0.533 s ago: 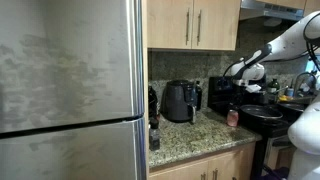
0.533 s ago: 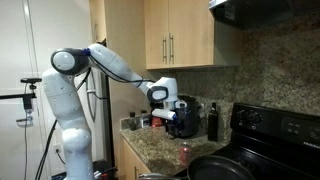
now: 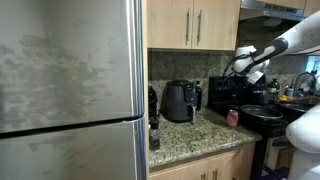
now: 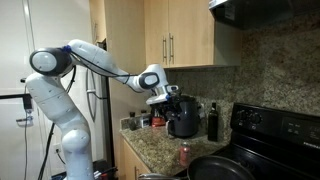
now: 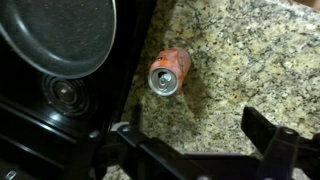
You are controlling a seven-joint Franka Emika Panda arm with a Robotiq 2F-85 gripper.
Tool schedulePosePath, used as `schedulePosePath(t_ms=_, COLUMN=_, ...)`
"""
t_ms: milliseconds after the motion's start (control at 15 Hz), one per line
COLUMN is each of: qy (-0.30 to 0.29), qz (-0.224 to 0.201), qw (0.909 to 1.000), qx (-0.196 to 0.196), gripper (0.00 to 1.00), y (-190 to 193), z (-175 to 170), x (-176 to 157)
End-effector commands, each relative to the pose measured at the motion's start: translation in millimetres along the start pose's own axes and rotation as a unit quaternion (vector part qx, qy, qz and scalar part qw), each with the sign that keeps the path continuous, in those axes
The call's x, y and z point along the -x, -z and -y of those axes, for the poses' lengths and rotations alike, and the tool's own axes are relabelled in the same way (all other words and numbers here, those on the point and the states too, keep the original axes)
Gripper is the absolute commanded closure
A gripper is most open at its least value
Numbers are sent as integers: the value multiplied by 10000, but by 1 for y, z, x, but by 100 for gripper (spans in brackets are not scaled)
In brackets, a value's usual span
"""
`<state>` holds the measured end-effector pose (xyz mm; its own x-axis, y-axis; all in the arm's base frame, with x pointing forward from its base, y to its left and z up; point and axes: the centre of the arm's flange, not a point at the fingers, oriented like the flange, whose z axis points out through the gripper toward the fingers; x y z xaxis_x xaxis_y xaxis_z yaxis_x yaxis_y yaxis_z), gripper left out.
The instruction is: Open the top right cabinet door
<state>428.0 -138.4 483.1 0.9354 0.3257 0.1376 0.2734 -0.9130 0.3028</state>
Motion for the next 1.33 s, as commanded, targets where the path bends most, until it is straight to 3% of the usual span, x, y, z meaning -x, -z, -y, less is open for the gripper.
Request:
schedulePosePath(t_ms=0, qy=-279, qz=-592, qw=9949, qx=771, gripper=0, y=72, z=41, x=47)
schedulePosePath(t_ms=67, qy=-75, qz=-318, qw=9985, qx=449, gripper=0, y=42, z=16, x=9)
schedulePosePath(t_ms=267, qy=-236, qz=-635, qw=9954, qx=683, gripper=0, y=74, z=32, x=30)
schedulePosePath(t_ms=333, qy=158, qz=-756, qw=9956, qx=522, gripper=0, y=67, z=23, x=13)
schedulePosePath(t_ms=400, qy=540, qz=-863, qw=9925, qx=672, gripper=0, y=78, z=25, x=-3)
schedulePosePath(t_ms=667, qy=1283, qz=-1332, qw=9732, qx=1369, gripper=0, y=164, z=73, x=-18)
schedulePosePath(t_ms=867, qy=1741, qz=-1856, qw=9481, qx=1908, gripper=0, y=216, z=120, x=-10)
schedulePosePath(t_ms=933, qy=1635, qz=-2086, qw=9386, qx=2209, gripper=0, y=228, z=125, x=-8)
schedulePosePath(t_ms=1000, qy=1575, qz=-1883, qw=9518, qx=1838, gripper=0, y=214, z=115, x=-17)
schedulePosePath(t_ms=1133, qy=1616, qz=-2060, qw=9422, qx=2090, gripper=0, y=235, z=126, x=-9)
schedulePosePath(t_ms=1200, qy=1713, qz=-1829, qw=9464, qx=2040, gripper=0, y=233, z=120, x=-22)
schedulePosePath(t_ms=1267, qy=1844, qz=-1958, qw=9413, qx=2042, gripper=0, y=239, z=115, x=-27)
